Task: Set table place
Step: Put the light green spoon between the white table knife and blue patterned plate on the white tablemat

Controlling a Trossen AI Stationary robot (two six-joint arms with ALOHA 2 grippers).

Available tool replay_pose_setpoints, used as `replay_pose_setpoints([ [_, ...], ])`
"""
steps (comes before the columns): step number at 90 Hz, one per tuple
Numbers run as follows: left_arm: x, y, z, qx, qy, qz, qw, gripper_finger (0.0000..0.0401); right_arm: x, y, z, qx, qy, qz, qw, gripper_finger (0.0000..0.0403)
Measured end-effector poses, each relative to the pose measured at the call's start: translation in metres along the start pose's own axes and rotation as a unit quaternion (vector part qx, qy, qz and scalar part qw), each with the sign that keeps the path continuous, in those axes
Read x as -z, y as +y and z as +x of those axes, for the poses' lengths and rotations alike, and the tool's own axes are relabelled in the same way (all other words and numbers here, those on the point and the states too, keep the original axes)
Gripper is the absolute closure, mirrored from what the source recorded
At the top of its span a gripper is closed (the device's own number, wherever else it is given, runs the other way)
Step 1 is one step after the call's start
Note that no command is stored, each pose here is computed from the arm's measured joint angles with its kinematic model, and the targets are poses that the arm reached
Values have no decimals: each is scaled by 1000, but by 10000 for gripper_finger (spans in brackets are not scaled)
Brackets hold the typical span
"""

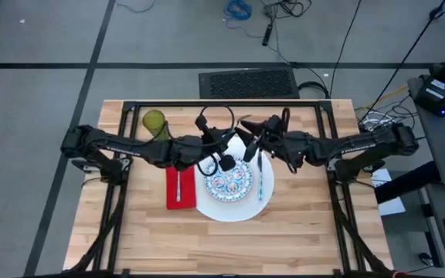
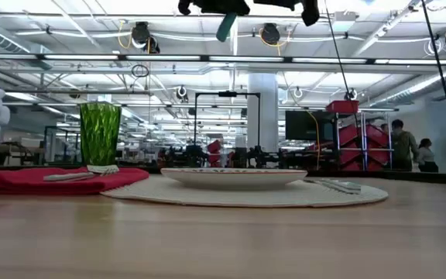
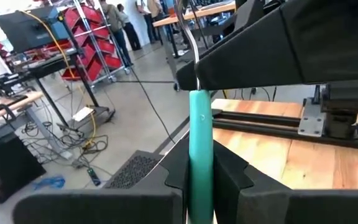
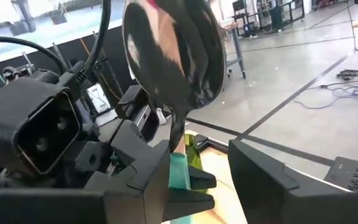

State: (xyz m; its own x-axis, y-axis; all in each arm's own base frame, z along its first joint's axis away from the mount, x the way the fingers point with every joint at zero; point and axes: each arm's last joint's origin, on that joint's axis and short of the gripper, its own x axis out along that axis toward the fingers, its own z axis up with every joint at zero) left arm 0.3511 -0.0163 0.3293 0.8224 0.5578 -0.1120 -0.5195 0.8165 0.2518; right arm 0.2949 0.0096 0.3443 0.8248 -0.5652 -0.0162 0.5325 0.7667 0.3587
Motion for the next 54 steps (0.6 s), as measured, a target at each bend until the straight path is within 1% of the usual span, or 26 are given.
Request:
replay_pose_setpoints([
  [15,1,-1,0,14,1,14,1000,380,-1,1,1,-20,3,5,1000,254],
  [23,2,0,1,9,7,20,1000,380,0,1,1,-29,9,11,999,253],
  [32,2,1,1,6,8,20,1000,380,2,-1,2,-21,18,23,999,246],
  [43,2,1,2,5,8,20,1000,378,0,-3,4,-17,15,9,1000,234],
  [54,4,-1,3,5,11,22,1000,377,0,-5,4,-15,14,5,1000,241],
])
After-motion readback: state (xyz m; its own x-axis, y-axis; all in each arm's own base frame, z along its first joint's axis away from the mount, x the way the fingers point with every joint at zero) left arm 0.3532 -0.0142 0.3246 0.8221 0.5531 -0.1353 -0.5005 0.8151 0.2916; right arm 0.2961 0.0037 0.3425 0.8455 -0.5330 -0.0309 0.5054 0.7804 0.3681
